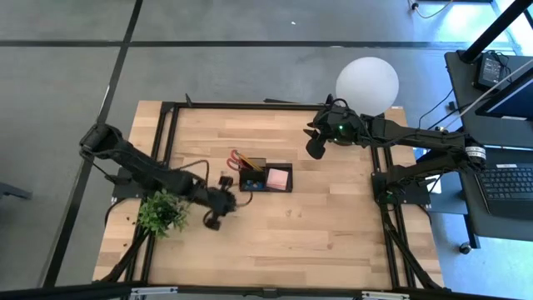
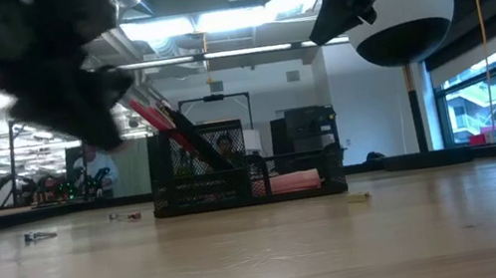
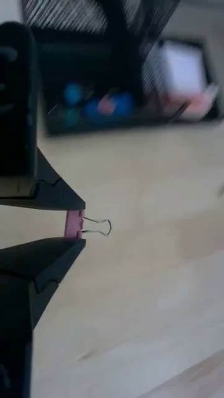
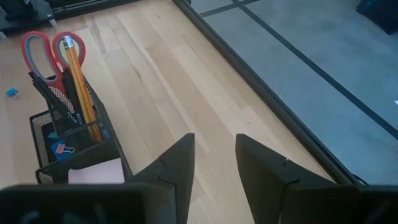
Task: Pick and place office supplies into organizer
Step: Put the pink binder clip into the black desk organizer
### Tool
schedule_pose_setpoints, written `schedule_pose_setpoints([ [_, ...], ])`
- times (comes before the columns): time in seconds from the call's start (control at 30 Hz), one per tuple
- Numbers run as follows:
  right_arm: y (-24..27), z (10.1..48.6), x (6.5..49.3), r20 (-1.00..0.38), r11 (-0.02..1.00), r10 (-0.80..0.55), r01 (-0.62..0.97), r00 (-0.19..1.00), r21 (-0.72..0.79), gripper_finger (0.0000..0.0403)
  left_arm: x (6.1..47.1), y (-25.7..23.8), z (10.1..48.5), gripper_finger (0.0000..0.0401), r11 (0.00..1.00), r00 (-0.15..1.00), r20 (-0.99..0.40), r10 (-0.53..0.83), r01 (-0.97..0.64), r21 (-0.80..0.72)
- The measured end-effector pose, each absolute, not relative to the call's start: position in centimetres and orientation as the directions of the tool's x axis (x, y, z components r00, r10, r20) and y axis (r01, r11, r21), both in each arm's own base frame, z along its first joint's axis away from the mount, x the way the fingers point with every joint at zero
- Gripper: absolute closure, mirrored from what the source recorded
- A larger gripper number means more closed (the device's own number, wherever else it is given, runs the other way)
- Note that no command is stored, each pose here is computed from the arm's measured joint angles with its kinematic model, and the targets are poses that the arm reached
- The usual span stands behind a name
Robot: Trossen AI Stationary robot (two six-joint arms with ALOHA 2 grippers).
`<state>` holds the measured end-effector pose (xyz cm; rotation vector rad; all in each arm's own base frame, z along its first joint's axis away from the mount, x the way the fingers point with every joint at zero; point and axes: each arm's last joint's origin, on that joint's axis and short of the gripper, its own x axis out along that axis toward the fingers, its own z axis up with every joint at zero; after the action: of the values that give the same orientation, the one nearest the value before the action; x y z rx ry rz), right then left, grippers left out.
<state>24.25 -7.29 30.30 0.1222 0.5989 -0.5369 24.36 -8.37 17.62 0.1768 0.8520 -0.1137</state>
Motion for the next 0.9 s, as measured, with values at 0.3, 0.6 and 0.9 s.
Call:
schedule_pose_setpoints([
  [0.3,-7.3,30.3,24.3,-0.567,0.857,-0.445,0.513,0.694,-0.045,0.0281,26.4,-4.7,18.1,0.0333,0.989,0.727,-0.681,0.088,0.018,0.147],
  [0.6,-7.3,30.3,24.2,-0.567,0.857,-0.445,0.513,0.693,-0.045,0.0281,27.1,-3.5,16.1,0.0333,0.954,0.666,-0.7,0.26,-0.064,0.293],
  [0.9,-7.3,30.3,24.2,-0.567,0.857,-0.445,0.513,0.693,-0.045,0.0281,27.1,-3.3,15.9,0.0333,0.944,0.656,-0.694,0.297,-0.093,0.317],
])
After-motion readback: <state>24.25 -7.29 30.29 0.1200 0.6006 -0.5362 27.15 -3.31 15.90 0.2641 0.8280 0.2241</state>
